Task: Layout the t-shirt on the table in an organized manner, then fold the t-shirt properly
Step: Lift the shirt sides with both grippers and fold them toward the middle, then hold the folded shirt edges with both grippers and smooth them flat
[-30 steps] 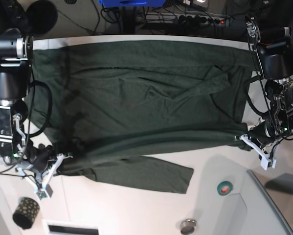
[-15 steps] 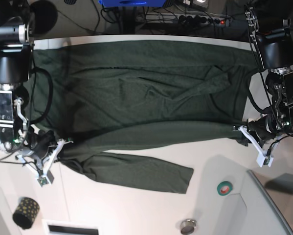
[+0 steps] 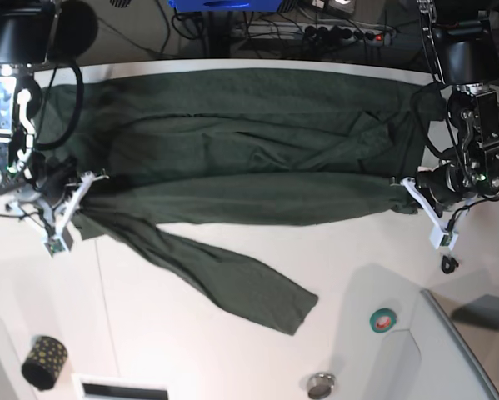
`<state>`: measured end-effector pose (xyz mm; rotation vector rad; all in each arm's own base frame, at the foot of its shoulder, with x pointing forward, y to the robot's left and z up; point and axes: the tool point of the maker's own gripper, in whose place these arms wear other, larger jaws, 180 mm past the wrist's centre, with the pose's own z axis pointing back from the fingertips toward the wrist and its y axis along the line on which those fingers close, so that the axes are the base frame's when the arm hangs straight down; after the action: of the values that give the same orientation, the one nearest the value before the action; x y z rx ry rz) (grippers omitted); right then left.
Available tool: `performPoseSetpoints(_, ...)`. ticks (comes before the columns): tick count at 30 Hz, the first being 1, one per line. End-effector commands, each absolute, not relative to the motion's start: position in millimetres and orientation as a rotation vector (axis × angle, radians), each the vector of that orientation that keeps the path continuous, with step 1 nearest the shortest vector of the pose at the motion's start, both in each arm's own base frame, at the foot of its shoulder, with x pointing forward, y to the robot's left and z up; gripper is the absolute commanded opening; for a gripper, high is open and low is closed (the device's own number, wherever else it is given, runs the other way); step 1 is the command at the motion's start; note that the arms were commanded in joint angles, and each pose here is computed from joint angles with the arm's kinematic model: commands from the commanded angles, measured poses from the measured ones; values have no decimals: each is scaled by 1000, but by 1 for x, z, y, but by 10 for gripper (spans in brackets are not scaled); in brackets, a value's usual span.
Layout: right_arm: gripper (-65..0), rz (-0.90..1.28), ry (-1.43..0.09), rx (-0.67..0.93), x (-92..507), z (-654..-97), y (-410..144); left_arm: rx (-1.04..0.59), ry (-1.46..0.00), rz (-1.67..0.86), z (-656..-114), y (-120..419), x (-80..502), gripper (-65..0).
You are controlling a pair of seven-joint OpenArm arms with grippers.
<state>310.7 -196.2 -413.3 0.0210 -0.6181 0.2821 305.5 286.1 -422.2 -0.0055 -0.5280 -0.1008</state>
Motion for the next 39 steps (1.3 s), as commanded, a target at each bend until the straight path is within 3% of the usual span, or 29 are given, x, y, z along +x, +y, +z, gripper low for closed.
performPoseSetpoints(1, -642, 279, -676, 8, 319, -398, -201, 11, -563, -114, -410, 293, 313, -650)
performPoseSetpoints(18, -642, 253, -578, 26, 244, -418, -192, 15, -545, -230, -412, 278, 279, -650)
performPoseSetpoints(39, -642, 245, -572, 25, 210, -411, -185, 30, -538, -279, -408, 270, 254, -650)
